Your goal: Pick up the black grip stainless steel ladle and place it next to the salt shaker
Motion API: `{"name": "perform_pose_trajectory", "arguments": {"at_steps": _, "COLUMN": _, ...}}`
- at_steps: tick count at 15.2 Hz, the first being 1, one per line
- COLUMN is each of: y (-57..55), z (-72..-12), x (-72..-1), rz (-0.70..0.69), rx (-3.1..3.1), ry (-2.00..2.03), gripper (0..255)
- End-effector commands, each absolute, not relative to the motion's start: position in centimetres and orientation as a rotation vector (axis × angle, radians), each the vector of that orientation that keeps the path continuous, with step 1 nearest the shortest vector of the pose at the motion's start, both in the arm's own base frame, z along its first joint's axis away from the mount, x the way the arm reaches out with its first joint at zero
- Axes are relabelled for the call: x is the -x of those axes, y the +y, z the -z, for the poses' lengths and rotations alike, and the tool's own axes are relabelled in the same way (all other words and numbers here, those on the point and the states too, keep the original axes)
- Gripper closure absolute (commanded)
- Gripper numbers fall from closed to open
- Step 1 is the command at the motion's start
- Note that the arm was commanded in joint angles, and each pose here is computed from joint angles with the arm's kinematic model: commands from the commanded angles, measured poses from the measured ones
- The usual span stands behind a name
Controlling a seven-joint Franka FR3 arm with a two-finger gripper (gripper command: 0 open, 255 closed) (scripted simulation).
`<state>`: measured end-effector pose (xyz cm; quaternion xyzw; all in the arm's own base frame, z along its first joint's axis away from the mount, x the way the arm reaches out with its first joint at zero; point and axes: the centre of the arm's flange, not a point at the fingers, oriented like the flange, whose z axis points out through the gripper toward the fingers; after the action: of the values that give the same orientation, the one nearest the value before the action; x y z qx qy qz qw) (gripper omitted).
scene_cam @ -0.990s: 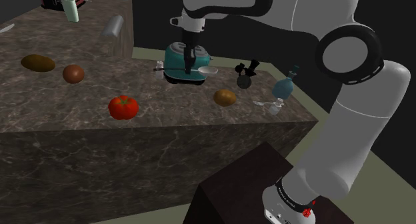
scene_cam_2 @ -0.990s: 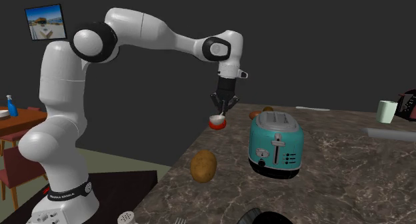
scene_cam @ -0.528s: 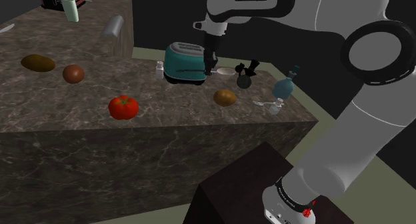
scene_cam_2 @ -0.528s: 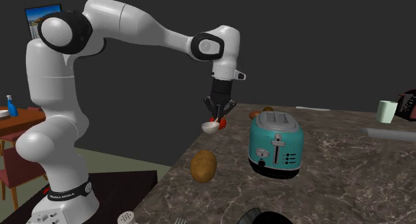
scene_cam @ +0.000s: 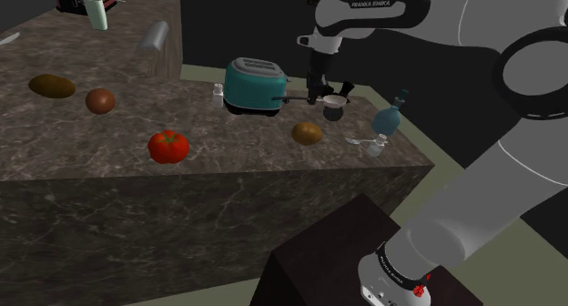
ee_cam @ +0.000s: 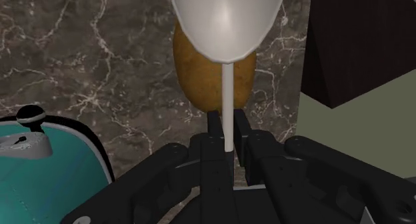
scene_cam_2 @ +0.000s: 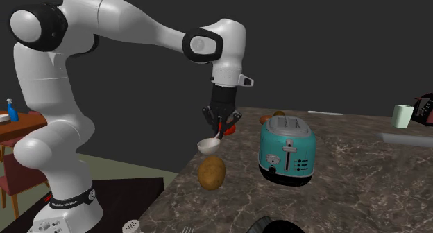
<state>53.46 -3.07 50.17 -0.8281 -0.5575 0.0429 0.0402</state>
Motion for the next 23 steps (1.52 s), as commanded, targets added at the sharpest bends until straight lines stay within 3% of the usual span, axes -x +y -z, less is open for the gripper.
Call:
{"name": "perform_pose_trajectory", "arguments": {"at_steps": 1, "y": -5.3, "z": -50.2, "x": -52.1, "rz": -0.131, "rx": 2.535, "ry": -1.710, "gripper": 255}}
{"name": "perform_pose_trajectory", "arguments": {"at_steps": 23, "y": -32.4, "z": -50.3, "x": -41.5, "rz": -0.131, "rx": 2.535, "ry": -1.710, "gripper": 255}}
